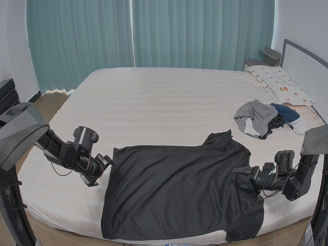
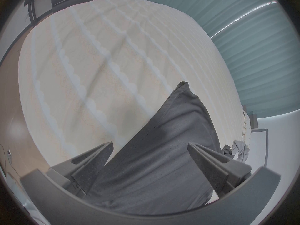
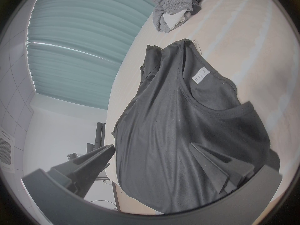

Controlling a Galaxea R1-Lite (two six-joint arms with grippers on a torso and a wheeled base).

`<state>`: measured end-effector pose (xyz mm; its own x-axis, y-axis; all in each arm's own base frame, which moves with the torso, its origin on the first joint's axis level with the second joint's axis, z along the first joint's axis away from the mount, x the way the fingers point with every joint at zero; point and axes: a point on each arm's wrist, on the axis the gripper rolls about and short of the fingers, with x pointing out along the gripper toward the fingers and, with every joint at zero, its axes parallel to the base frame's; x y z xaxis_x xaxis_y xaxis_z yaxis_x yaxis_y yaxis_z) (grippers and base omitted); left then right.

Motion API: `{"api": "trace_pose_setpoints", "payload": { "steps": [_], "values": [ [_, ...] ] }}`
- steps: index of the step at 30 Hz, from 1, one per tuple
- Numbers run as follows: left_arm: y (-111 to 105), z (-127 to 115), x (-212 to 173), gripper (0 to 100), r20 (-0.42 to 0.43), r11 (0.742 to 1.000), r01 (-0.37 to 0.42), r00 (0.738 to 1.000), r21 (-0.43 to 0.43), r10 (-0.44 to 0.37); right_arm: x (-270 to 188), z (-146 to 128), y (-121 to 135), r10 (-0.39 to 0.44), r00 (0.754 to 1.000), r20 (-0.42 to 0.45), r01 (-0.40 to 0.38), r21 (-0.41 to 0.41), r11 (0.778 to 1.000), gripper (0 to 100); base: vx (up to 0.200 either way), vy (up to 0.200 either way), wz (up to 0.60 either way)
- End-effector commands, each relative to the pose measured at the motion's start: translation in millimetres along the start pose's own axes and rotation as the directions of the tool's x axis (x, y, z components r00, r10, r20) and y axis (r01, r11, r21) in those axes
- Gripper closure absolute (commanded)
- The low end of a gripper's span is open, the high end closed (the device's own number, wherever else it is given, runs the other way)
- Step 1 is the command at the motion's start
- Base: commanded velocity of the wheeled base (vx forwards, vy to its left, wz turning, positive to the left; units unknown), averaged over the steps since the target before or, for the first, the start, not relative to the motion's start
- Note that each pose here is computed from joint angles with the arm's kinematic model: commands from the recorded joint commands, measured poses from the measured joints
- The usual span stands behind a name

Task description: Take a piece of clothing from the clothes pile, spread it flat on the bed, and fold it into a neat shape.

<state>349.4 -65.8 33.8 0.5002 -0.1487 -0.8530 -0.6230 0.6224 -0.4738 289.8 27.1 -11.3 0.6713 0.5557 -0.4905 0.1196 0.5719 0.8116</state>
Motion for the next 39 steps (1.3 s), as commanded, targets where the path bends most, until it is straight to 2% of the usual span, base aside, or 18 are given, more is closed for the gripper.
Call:
{"api": "trace_pose_setpoints", "payload": {
  "steps": [1,6,12,16,23,26,31,39],
  "values": [
    [-3,2,-1,0,0.009,1.0,0.012,1.0,0.004,-0.012,0,0,0,0.0,1.0,-0.001,0.0,0.0,1.0,0,0.0,0.0,0.0],
    [-14,10,-1,0,0.032,0.999,0.047,0.998,0.006,-0.047,0,0,0,0.0,1.0,-0.001,0.0,0.0,1.0,0,0.0,0.0,0.0],
    [-37,32,6,0,0.082,0.993,0.112,0.99,0.048,-0.115,0,0,0,0.0,1.0,-0.001,0.0,0.0,1.0,0,0.0,0.0,0.0],
    [-55,49,29,0,0.11,0.987,0.149,0.982,0.067,-0.156,1,-1,1,0.001,1.0,-0.005,-0.001,-0.003,1.0,0,0.0,0.0,0.0],
    [-73,64,73,0,0.149,0.976,0.165,0.971,0.143,-0.186,1,-2,0,-0.003,1.0,-0.008,0.003,-0.002,1.0,0,0.0,0.0,0.0],
    [-81,72,87,0,0.22,0.978,0.159,0.958,0.138,-0.186,1,-2,0,-0.003,1.0,-0.008,0.003,-0.002,1.0,0,0.0,0.0,0.0],
    [-80,74,104,0,0.239,0.982,0.156,0.955,0.108,-0.178,1,-3,-1,-0.004,1.0,-0.009,0.004,-0.001,1.0,0,0.0,0.0,0.0],
    [-82,76,108,0,0.244,0.981,0.162,0.952,0.104,-0.183,1,-3,-1,-0.004,1.0,-0.009,0.004,-0.001,1.0,0,0.0,0.0,0.0]
  ]
}}
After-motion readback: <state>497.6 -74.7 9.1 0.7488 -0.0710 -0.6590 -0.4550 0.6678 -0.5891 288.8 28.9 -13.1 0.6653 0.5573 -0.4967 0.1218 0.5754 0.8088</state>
